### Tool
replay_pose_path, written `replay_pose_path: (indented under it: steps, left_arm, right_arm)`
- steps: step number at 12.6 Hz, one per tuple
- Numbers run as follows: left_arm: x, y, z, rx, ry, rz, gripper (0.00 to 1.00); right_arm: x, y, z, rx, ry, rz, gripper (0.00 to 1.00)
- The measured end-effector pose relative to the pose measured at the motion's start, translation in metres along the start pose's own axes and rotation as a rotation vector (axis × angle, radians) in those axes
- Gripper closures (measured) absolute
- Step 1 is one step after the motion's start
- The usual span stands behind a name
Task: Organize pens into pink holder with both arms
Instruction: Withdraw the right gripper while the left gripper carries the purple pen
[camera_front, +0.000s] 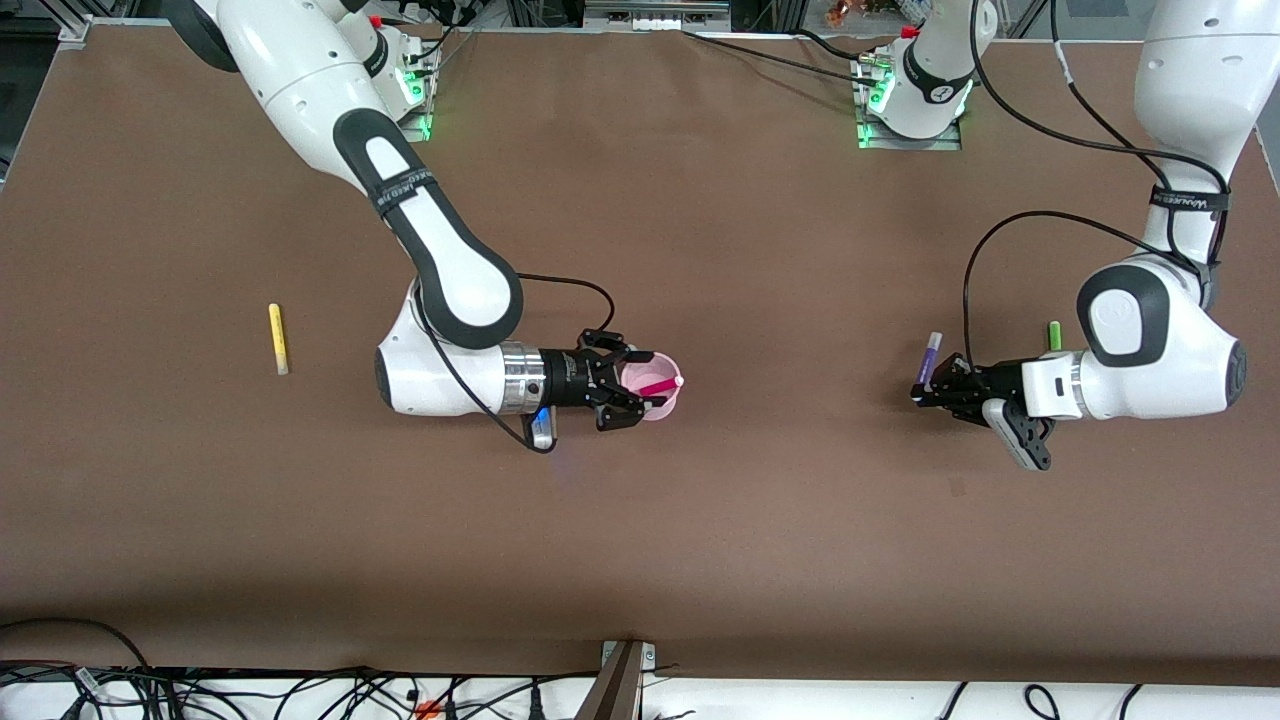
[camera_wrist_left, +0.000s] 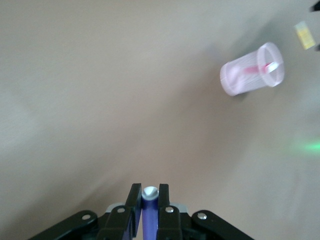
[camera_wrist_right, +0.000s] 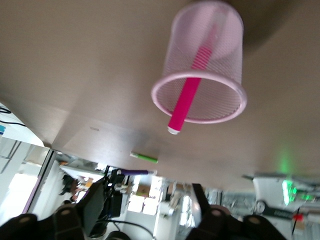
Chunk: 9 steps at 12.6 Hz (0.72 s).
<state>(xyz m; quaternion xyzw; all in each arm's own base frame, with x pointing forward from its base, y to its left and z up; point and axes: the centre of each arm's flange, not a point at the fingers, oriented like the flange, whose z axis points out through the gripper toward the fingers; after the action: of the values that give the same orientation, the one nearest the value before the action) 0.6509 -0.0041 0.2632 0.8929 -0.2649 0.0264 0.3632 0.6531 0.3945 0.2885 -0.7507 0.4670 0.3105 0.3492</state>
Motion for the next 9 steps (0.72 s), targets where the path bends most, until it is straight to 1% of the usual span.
replay_pose_path:
  steps: [1, 2, 3, 4, 5, 6, 7, 8, 9]
  left_arm:
    - [0.010, 0.003, 0.000, -0.061, 0.036, 0.001, 0.82]
    - [0.022, 0.015, 0.004, -0.125, 0.074, 0.009, 0.82]
    - [0.035, 0.030, 0.013, -0.185, 0.104, 0.034, 0.82]
    - [0.047, 0.047, 0.024, -0.228, 0.124, 0.093, 0.82]
    - [0.058, 0.064, 0.036, -0.267, 0.148, 0.171, 0.82]
    - [0.067, 0.080, 0.047, -0.310, 0.183, 0.234, 0.82]
    - [0.077, 0.096, 0.060, -0.355, 0.216, 0.280, 0.82]
    - [0.086, 0.110, 0.074, -0.382, 0.240, 0.329, 0.82]
    - [0.100, 0.124, 0.086, -0.377, 0.265, 0.390, 0.82]
  right_arm:
    - [-0.008, -0.007, -0.018, -0.015, 0.065, -0.074, 0.02]
    - [-0.021, -0.014, -0.037, -0.035, 0.142, -0.154, 0.00]
    - [-0.036, -0.019, -0.057, -0.059, 0.230, -0.238, 0.00]
    - [-0.050, -0.022, -0.077, -0.088, 0.305, -0.305, 0.00]
    - [-0.059, -0.021, -0.099, -0.142, 0.372, -0.360, 0.00]
    - [-0.062, -0.017, -0.124, -0.214, 0.422, -0.414, 0.00]
    - [-0.063, -0.013, -0.152, -0.278, 0.447, -0.472, 0.00]
    - [-0.063, -0.009, -0.186, -0.325, 0.464, -0.534, 0.00]
    - [-0.064, -0.003, -0.223, -0.374, 0.479, -0.612, 0.00]
